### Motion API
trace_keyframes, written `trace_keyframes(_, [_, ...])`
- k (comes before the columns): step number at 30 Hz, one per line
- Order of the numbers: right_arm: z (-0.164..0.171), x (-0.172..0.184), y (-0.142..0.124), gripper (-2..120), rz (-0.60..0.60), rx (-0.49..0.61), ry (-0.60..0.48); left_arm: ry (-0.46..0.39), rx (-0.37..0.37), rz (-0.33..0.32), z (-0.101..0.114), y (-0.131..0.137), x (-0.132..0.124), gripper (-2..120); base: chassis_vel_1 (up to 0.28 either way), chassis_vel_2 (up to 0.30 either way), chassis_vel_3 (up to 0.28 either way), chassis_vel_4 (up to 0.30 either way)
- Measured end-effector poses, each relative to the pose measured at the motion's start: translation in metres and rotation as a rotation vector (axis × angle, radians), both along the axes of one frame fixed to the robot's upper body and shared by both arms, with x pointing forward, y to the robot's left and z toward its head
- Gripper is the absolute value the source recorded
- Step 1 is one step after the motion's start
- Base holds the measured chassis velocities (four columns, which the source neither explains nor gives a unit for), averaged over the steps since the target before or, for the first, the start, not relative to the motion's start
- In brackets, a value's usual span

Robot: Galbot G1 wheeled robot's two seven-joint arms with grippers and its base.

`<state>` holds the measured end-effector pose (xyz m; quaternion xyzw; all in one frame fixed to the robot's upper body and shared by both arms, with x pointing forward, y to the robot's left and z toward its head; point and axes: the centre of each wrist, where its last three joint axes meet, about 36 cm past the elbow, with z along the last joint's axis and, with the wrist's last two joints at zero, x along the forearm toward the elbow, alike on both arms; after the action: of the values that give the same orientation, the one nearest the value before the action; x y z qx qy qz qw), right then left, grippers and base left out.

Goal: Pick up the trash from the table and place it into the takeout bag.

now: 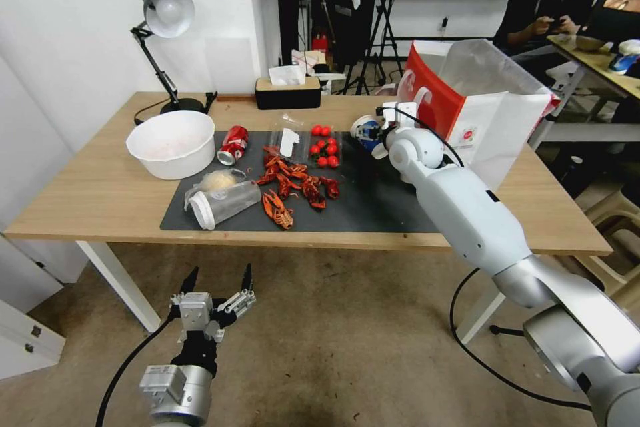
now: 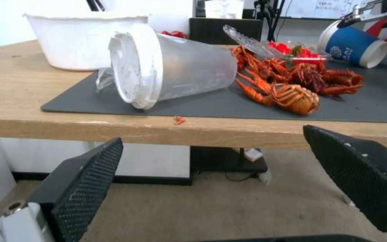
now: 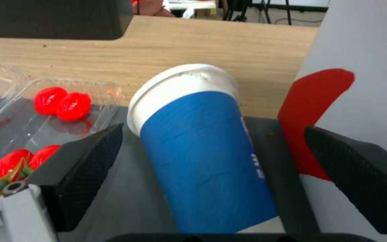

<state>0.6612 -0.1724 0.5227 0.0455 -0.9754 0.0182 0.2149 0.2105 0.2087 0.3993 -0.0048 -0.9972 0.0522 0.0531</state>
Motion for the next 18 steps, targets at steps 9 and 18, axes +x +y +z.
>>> trace_keyframes(9, [-0.005,0.003,0.0,100,0.0,0.007,0.037,-0.001,-0.005,0.001,0.0,-0.002,-0.001,100,0.0,0.0,0.0,0.0])
trace_keyframes(18, [-0.011,0.005,-0.002,100,-0.003,0.006,0.076,-0.003,-0.006,0.001,0.0,-0.002,-0.001,100,0.0,0.0,0.0,0.0])
